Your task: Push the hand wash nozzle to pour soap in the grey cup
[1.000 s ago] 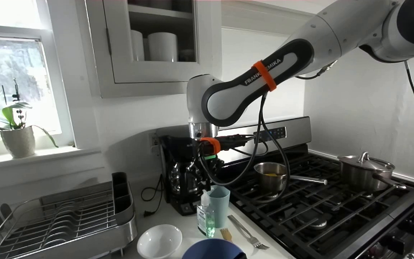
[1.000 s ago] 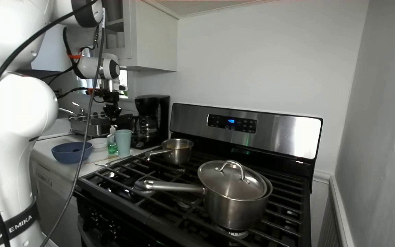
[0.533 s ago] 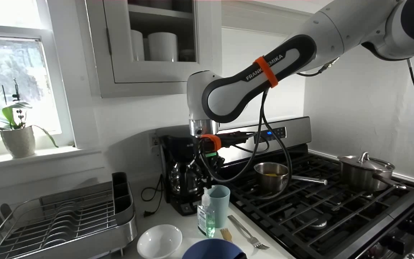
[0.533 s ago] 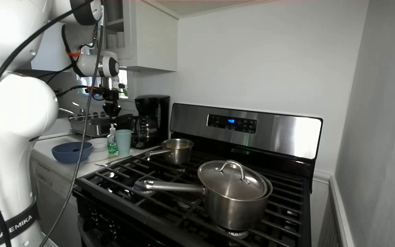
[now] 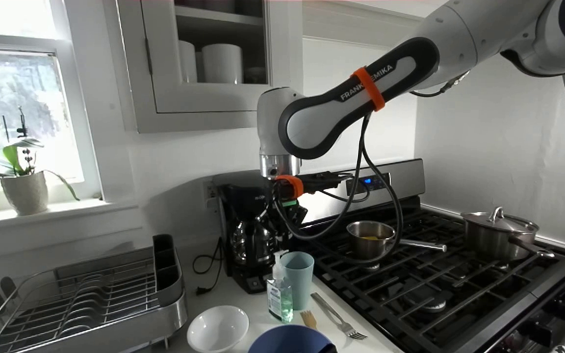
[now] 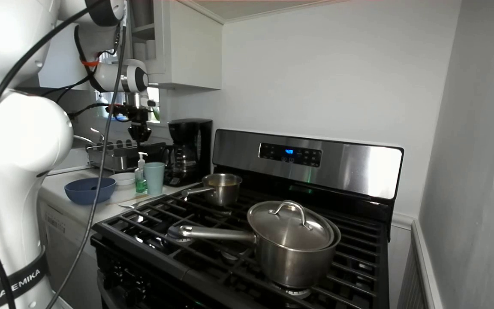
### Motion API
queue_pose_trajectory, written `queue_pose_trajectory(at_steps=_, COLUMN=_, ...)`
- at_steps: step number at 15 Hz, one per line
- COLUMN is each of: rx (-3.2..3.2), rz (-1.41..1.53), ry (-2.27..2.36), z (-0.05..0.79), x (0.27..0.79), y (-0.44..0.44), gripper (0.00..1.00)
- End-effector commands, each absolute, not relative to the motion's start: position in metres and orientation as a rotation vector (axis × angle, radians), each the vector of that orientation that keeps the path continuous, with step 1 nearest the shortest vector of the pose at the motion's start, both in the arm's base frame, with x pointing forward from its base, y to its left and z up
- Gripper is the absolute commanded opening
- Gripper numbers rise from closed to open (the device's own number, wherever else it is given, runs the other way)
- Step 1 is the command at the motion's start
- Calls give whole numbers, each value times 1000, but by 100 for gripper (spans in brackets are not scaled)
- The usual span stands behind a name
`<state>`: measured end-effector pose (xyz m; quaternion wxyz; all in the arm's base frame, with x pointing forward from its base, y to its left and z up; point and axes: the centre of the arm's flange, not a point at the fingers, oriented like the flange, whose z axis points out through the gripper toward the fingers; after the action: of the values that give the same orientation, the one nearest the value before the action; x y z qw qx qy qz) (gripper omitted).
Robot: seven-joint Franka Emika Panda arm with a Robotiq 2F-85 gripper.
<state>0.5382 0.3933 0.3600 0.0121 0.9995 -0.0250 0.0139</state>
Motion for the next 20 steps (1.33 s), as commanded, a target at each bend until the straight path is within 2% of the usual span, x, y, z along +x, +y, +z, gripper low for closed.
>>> queue_pose_trajectory(at_steps=1, rx=3109, rz=107, ry=-107, z=387, x=521, y=385, gripper=0)
queue_pose_trajectory(at_steps=7, rx=3119, rz=156, ry=-78, z=414, x=503, y=378, gripper=0)
queue_pose_trajectory(at_steps=14, rx=3049, rz=264, ry=53, z=425, x=444, y=360, gripper=0)
queue_pose_trajectory(at_steps=15, rx=3030, rz=320, ry=73, z=431, x=436, y=355, gripper=26)
queue_pose_trajectory(at_steps=17, rx=3010, rz=430, ry=100, z=443, x=421, y=343, gripper=33)
queue_pose_trajectory(at_steps=20, rx=3095, rz=528, ry=224, z=464, x=396, y=322, gripper=54)
